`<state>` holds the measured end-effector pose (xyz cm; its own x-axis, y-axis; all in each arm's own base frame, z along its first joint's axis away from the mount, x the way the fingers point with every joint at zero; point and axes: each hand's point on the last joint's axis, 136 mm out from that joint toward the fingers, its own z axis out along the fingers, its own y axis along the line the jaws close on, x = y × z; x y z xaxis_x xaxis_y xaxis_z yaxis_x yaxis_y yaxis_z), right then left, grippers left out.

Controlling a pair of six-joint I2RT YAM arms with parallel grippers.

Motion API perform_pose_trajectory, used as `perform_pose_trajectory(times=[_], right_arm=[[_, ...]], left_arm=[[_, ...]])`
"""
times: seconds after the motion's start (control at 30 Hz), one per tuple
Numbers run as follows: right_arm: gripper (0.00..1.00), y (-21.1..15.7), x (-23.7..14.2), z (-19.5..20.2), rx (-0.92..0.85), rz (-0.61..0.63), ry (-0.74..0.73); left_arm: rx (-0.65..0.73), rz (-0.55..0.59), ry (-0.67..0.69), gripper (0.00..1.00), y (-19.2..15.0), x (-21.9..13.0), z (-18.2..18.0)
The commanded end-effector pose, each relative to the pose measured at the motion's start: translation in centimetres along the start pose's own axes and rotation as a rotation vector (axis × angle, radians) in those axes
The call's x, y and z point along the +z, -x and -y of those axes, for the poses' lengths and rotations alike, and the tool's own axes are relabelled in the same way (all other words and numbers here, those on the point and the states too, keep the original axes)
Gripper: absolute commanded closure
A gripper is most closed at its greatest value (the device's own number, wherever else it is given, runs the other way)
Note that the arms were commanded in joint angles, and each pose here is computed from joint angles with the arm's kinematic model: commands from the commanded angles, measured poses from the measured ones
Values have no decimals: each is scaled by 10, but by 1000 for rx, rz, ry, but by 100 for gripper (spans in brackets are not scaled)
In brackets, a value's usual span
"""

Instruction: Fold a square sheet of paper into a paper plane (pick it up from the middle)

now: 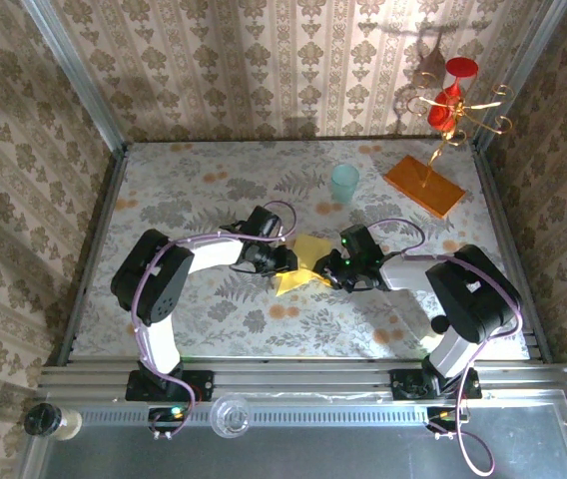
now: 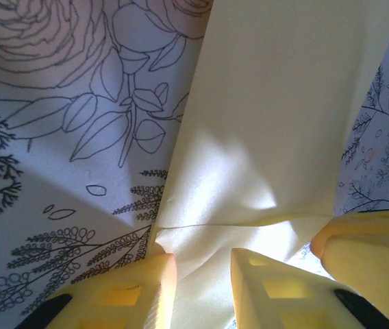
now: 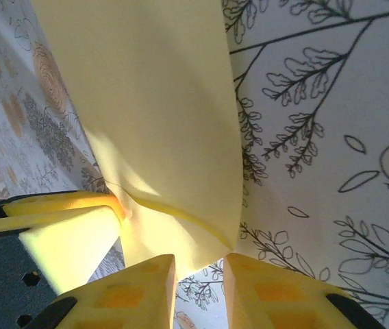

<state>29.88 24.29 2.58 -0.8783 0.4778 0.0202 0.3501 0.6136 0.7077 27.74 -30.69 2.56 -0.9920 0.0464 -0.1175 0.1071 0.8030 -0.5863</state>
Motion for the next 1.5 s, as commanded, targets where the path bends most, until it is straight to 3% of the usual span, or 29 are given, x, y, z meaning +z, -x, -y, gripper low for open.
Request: perform_pose_trajectory(times=[0.0,0.57,0.87,1.1,1.3,1.47], right_arm=[[74,-5,5,-5,14,-28,41],[80,-3,10,-4,19,-14,69],[92,1,5,-12,4,13,92],[97,6,-7,-28,0,47,129],[99,8,-14,-42,9,51,138],[99,7,-15,-52,24,40,151]], left_arm=[[-52,-24,15,70,-8,0,-13],[-118,-10,-84,69,-1,-6,-13],[-70,35,-116,63,10,-21,-2],[109,160,-125,48,29,-56,20],[290,229,-84,23,24,-70,21],[487,242,65,6,11,-68,16]])
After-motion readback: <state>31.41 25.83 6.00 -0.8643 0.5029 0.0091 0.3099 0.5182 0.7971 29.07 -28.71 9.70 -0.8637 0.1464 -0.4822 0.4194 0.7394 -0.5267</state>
